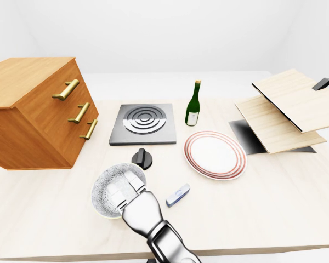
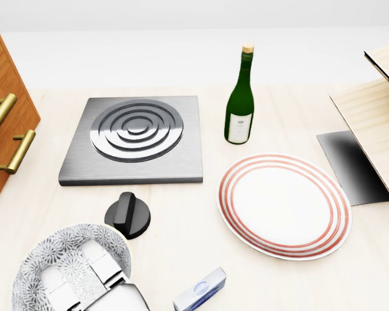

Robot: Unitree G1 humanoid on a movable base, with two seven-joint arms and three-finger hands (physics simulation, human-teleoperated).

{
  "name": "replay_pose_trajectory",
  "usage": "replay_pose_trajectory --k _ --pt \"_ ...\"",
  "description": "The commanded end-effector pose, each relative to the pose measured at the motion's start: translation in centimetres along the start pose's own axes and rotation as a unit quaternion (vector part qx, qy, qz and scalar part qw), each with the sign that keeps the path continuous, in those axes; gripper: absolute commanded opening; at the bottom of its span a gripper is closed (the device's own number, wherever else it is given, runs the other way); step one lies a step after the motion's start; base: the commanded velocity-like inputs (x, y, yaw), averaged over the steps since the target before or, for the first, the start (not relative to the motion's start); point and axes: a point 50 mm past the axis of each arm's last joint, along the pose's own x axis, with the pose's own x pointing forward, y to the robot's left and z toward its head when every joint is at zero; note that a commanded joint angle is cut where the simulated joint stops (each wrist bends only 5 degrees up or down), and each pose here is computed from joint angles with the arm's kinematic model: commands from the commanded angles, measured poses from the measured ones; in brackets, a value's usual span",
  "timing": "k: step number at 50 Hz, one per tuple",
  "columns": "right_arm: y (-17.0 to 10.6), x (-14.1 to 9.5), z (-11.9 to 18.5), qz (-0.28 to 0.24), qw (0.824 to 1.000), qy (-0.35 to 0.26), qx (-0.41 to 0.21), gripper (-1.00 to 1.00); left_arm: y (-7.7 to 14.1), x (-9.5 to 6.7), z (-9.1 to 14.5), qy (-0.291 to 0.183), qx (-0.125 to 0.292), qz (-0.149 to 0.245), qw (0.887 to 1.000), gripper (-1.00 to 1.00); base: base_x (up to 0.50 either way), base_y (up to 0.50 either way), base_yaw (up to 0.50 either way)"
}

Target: Pick up the akita bowl and put it on the plate.

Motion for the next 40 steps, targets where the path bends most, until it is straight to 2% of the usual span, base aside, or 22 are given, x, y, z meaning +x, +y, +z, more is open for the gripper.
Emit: replay_pose_trajectory --k 1,27,30,31,35,40 --pt "-0.1 0.3 0.1 0.01 1.0 -0.002 0.012 1.0 0.0 0.0 0.0 0.0 -0.001 0.0 1.0 1.0 0.0 0.0 0.0" --pt "-0.3 0.4 0.2 0.004 1.0 0.0 0.002 1.0 0.0 0.0 0.0 0.0 -0.001 0.0 1.0 1.0 0.0 0.0 0.0" --pt "0.6 0.8 0.2 0.045 0.999 -0.001 0.006 1.0 0.0 0.0 0.0 0.0 -0.001 -0.001 1.0 1.0 0.0 0.0 0.0" --pt "1.4 1.0 0.2 0.086 0.996 0.0 0.001 1.0 0.0 0.0 0.0 0.0 0.0 -0.001 1.0 1.0 0.0 0.0 0.0" --pt "2.2 1.6 -0.2 0.135 0.991 0.007 0.014 1.0 0.0 0.0 0.0 0.0 0.0 0.0 1.0 1.0 0.0 0.0 0.0" --pt "2.5 1.8 -0.3 0.156 0.987 0.008 0.023 1.0 0.0 0.0 0.0 0.0 0.0 0.0 1.0 1.0 0.0 0.0 0.0"
